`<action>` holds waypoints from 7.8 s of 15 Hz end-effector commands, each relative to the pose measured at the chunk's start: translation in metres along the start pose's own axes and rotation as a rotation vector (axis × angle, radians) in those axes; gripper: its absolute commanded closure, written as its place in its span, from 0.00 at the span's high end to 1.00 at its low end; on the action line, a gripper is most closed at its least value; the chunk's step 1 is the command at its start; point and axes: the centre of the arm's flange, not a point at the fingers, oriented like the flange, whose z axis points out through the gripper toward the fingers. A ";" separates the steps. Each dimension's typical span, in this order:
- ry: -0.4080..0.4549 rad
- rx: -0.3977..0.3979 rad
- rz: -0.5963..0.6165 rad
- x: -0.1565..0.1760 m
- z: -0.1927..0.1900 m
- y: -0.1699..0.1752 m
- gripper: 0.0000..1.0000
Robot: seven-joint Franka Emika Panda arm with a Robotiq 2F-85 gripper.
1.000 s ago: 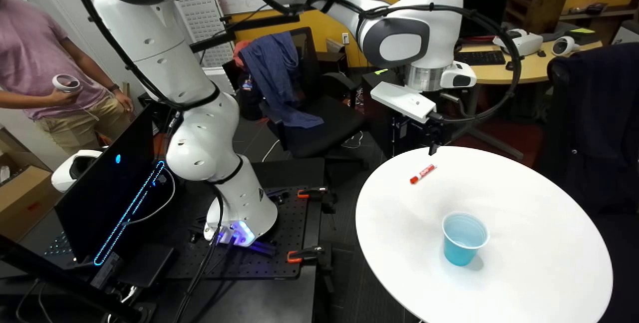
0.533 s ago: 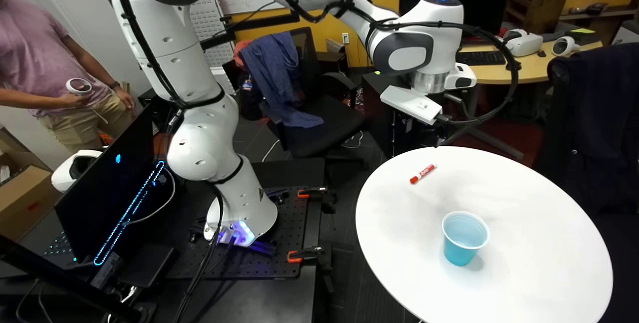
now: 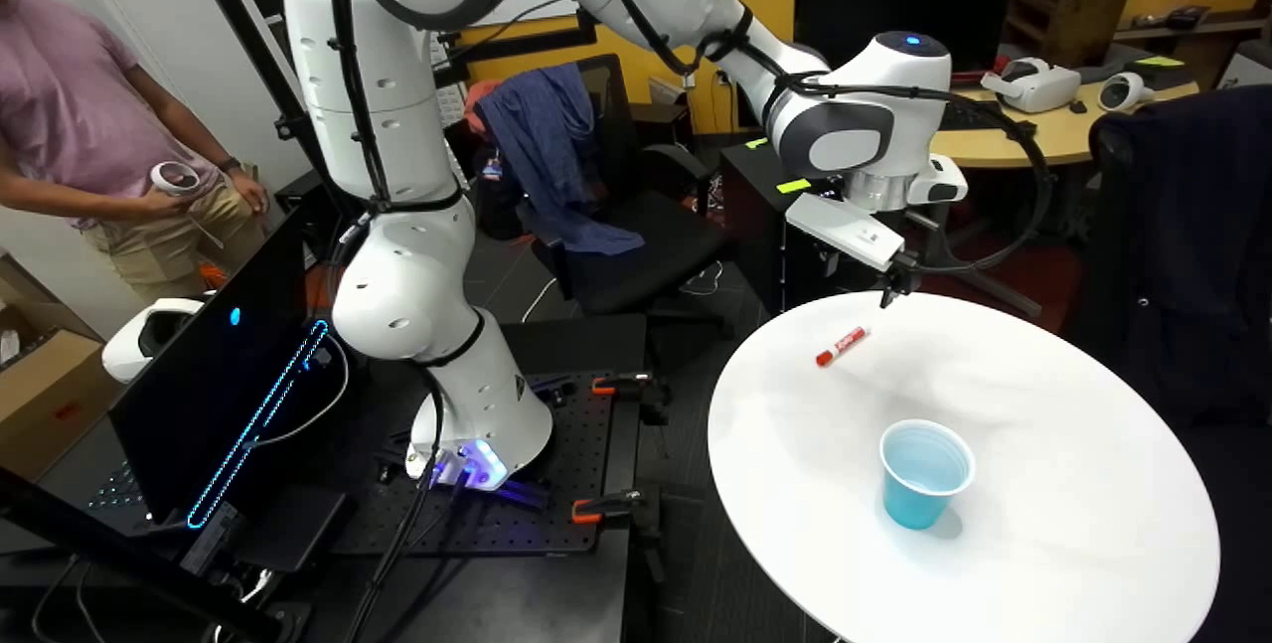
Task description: Put the marker in the cup
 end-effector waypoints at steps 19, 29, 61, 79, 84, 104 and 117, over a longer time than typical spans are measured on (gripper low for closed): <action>-0.114 -0.043 -0.059 0.035 0.077 -0.021 1.00; -0.158 0.004 -0.057 0.034 0.118 -0.016 1.00; -0.169 -0.029 -0.045 0.064 0.160 0.006 0.04; -0.006 -0.179 0.276 0.029 0.036 -0.018 0.05; -0.059 -0.258 0.418 0.001 -0.005 -0.021 0.05; -0.620 -0.355 0.629 -0.098 -0.068 0.052 0.05; -0.785 -0.596 0.645 -0.064 -0.041 0.112 0.05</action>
